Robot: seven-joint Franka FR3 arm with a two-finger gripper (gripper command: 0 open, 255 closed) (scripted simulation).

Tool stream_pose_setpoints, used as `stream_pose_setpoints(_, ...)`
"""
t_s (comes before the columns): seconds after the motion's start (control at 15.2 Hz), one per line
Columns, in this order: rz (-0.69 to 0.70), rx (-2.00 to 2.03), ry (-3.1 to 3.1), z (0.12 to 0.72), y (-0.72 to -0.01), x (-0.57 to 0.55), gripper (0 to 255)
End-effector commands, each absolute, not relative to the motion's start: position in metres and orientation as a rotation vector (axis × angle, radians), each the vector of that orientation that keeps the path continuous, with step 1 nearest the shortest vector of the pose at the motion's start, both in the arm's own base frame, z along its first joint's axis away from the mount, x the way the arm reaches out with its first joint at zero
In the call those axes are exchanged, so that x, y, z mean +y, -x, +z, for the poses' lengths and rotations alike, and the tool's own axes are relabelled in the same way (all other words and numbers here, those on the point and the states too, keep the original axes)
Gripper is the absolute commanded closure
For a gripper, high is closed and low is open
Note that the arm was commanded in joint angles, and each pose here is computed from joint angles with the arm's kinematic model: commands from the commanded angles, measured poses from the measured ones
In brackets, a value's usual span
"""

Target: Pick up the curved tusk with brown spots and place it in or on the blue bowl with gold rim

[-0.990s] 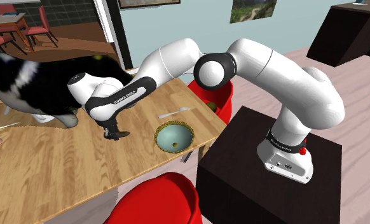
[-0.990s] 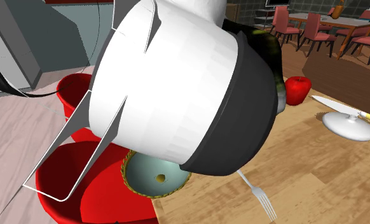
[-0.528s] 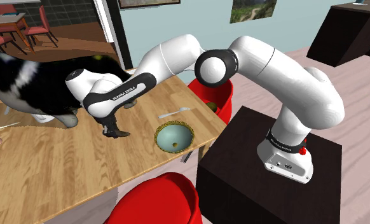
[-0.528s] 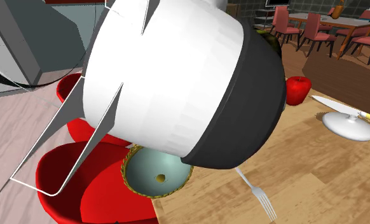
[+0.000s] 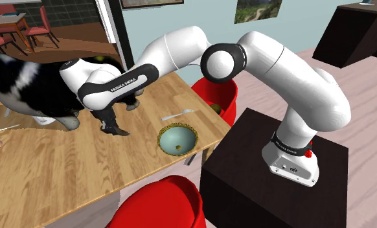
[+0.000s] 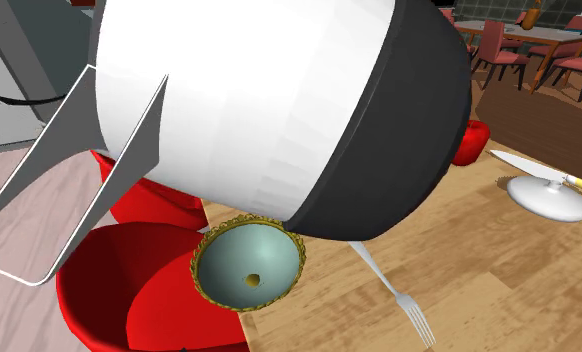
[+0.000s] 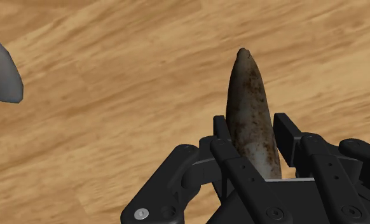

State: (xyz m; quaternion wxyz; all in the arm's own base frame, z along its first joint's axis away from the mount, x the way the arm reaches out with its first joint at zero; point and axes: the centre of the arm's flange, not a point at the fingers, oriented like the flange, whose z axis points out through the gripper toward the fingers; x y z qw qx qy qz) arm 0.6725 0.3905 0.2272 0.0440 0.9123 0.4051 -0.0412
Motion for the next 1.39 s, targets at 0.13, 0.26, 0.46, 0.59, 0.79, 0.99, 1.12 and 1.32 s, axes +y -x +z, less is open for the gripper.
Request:
stream_pose_setpoints(0.13,-0.126,1.238,-2.788,0.248,-0.672,0.390,255)
stream_pose_setpoints(0.26,-0.126,1.238,-2.788,0.259,-0.672,0.390,255)
stream_pose_setpoints(0.46,-0.126,1.238,-2.788,0.274,-0.672,0.390,255)
stream_pose_setpoints(0.59,-0.126,1.238,-2.788,0.285,-0.672,0.390,255)
stream_pose_setpoints(0.79,-0.126,1.238,-2.788,0.301,-0.672,0.390,255)
stream_pose_setpoints(0.99,-0.126,1.238,-2.788,0.317,-0.672,0.390,255)
stream_pose_setpoints(1.12,-0.126,1.238,-2.788,0.327,-0.672,0.390,255)
stream_pose_setpoints(1.32,-0.126,1.238,-2.788,0.339,-0.672,0.390,255)
